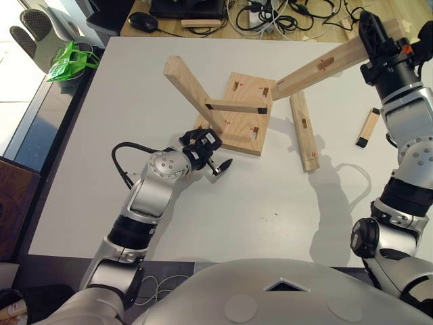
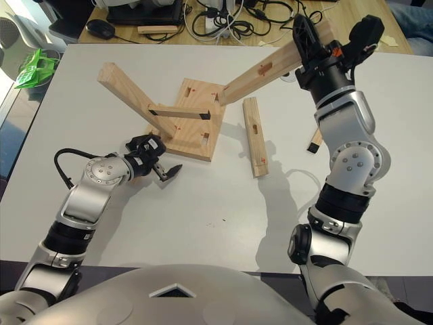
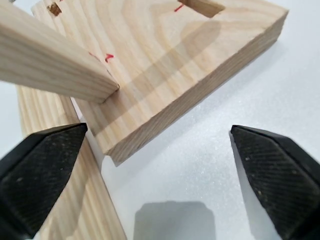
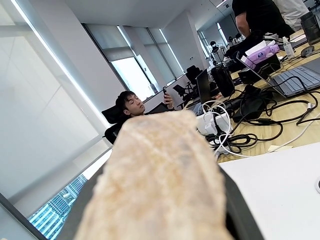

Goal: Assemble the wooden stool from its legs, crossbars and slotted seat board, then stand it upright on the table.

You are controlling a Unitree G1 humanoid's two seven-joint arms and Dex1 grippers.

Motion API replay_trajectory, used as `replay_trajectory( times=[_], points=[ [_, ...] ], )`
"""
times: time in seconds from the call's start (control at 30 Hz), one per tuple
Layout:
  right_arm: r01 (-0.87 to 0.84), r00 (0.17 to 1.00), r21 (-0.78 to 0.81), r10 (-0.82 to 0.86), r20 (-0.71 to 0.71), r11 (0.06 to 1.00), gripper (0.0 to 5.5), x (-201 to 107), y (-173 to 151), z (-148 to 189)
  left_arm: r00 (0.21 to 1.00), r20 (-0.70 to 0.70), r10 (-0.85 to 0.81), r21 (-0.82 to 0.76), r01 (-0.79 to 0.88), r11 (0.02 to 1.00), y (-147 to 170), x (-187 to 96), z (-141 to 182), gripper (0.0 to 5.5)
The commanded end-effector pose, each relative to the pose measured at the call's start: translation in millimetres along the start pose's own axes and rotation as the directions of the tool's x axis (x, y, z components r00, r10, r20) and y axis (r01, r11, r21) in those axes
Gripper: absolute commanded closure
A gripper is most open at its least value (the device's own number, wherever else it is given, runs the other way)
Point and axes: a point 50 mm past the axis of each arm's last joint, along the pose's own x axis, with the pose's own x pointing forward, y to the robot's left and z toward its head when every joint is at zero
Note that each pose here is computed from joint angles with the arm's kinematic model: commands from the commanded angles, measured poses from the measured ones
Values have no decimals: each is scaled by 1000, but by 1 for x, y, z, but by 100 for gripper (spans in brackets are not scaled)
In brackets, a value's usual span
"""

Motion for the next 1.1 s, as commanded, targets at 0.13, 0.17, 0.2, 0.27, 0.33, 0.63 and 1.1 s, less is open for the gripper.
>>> replay_trajectory(
  times=[0.13,0.17,0.2,0.27,0.33,0.63,1.1],
  points=[
    [-20,1000,-11,20,7,1000,450,3,4,1,998,-53,-23,-149,15,989,-2,6,-2,10],
    [-18,1000,-8,18,8,1000,450,3,4,1,998,-50,-32,-156,24,988,-3,6,-1,10],
    [-13,1000,-6,14,8,1000,450,3,3,1,998,-47,-40,-160,32,987,-4,6,0,10],
    [-2,1000,-3,2,7,1000,450,2,1,0,998,-35,-60,-170,53,984,-6,6,3,10],
    [11,1000,-3,-11,0,1000,450,1,-3,-1,996,-27,-80,-173,74,982,-10,6,5,10],
    [69,996,1,-69,-49,998,450,-7,-18,-11,990,0,-144,-164,142,976,-22,6,13,10],
    [65,986,-6,-65,-154,998,450,-12,-24,-31,984,66,-165,-197,175,965,-35,7,32,10]
  ],
)
